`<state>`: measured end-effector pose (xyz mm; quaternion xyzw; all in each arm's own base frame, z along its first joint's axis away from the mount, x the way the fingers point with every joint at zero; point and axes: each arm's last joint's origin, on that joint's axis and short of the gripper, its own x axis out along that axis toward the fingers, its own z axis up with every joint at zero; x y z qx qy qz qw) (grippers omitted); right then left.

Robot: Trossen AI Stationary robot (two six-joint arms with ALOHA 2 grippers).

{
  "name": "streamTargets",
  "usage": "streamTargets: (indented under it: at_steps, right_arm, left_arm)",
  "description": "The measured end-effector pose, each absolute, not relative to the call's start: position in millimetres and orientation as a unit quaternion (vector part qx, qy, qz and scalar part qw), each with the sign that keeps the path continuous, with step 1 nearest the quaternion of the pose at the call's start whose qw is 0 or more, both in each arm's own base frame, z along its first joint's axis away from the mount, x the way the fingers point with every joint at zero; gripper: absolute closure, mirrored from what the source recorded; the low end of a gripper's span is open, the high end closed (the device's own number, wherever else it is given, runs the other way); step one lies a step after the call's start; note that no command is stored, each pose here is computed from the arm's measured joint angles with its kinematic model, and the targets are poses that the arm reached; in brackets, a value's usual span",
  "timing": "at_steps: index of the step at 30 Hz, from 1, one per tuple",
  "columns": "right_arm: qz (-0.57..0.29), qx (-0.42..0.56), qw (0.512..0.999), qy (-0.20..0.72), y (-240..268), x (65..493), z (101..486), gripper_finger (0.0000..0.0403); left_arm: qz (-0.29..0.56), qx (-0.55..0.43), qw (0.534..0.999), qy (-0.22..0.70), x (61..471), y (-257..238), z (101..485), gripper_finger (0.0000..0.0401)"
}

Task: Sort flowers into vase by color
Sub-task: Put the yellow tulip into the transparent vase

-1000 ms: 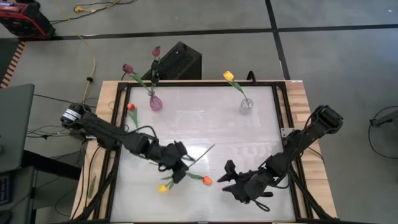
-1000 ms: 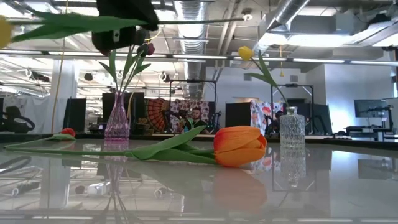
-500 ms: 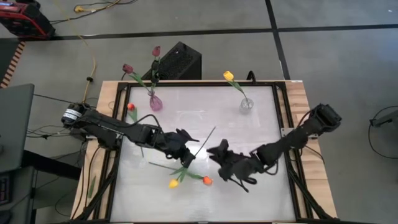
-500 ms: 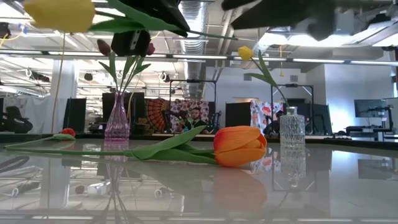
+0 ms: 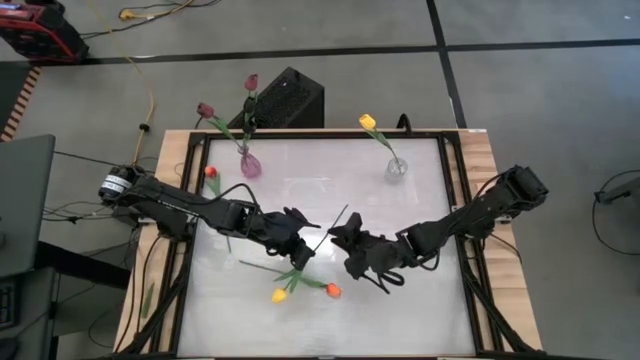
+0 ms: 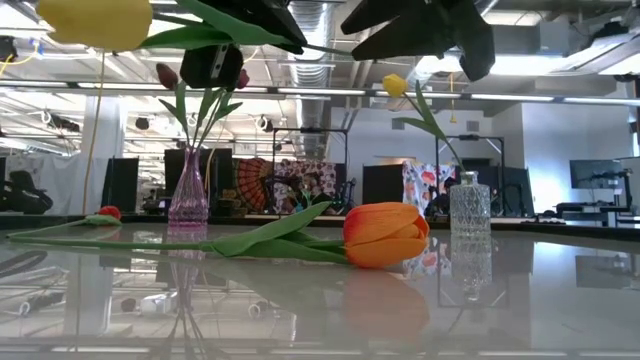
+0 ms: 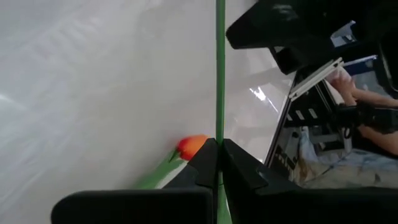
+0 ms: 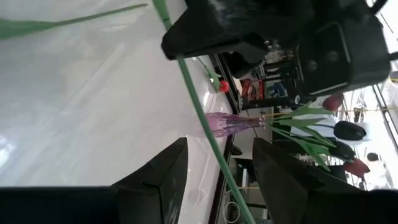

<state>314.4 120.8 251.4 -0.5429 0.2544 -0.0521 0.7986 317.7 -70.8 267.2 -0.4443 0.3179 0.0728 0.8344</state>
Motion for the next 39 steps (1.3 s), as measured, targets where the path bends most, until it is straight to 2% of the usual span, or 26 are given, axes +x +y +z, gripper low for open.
streamTargets:
  at_steps: [15, 20, 27, 33, 39]
  right_arm:
    - [-0.052, -0.541, 0.798, 0.26, 110.3, 318.7, 251.2, 0.0243]
    - [-0.05, -0.541, 0.799, 0.258, 111.4, 318.4, 251.2, 0.0285]
    - [-0.003, -0.531, 0.811, 0.248, 118.8, 315.9, 248.3, 0.0377]
    - [0.061, -0.448, 0.855, 0.255, 125.5, 311.7, 242.1, 0.0378]
    - [0.137, -0.375, 0.861, 0.313, 130.4, 300.1, 230.3, 0.0378]
  left_arm:
    - [0.047, -0.426, 0.845, 0.32, 318.4, -71.8, 268.8, 0.0401]
    - [0.043, -0.416, 0.85, 0.32, 318.4, -71.8, 269.0, 0.0401]
    - [0.045, -0.384, 0.867, 0.314, 318.3, -72.0, 269.0, 0.0398]
    - [0.015, -0.35, 0.895, 0.275, 323.9, -68.5, 276.7, 0.0355]
    - [-0.022, -0.324, 0.91, 0.258, 316.8, -56.0, 292.9, 0.0298]
